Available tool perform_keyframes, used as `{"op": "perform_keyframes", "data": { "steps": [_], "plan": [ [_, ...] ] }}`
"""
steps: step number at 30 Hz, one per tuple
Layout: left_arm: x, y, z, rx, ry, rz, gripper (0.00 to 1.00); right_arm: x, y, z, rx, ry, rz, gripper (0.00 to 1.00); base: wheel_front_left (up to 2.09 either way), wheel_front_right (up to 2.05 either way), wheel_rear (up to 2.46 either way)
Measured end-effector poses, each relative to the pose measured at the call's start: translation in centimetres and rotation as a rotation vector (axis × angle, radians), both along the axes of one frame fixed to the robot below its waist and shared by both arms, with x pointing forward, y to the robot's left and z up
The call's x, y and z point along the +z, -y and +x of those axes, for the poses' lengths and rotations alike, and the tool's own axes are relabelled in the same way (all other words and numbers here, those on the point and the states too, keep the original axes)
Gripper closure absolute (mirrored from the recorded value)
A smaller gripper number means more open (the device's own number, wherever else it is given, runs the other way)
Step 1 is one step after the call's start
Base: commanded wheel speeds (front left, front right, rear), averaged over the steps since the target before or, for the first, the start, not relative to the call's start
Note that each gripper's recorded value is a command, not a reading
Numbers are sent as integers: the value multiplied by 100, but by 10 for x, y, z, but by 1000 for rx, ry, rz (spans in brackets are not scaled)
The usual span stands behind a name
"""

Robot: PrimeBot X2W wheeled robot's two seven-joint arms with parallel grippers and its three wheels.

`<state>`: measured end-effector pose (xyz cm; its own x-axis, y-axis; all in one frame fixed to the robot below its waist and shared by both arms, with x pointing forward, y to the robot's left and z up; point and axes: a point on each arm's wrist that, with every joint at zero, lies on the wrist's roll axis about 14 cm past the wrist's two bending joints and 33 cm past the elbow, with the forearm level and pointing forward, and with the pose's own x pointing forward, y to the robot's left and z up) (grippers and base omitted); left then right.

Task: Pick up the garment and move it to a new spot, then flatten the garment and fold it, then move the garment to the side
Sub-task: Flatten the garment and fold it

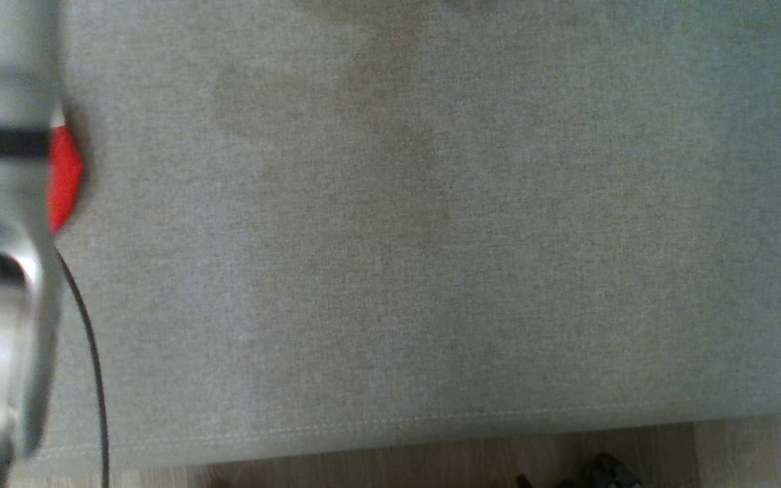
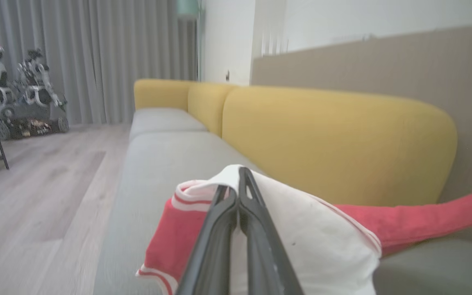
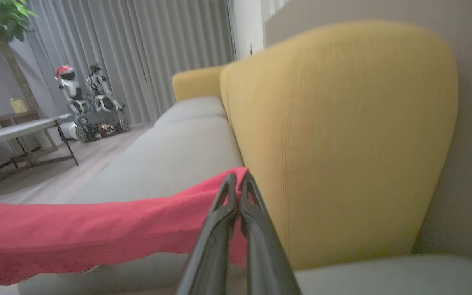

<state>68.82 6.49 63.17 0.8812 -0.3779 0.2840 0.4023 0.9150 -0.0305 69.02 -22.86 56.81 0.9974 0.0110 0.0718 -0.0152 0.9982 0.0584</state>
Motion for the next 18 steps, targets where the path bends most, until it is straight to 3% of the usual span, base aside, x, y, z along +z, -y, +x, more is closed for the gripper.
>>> {"op": "perform_keyframes", "data": {
  "steps": [1,5,11,18],
  "plan": [
    [-40,4,-12,-14,-83,48,100,-34,-1,-13,0,-82,24,100,0,0,0],
    [-106,-1,-45,-21,-235,92,100,-95,-14,-49,23,-259,55,100,0,0,0],
    [-160,-14,-95,-29,-387,118,100,-144,-28,-102,76,-443,33,100,0,0,0],
    [-201,-25,-164,-78,-552,172,100,-162,-17,-153,111,-569,-53,100,0,0,0]
  ]
}}
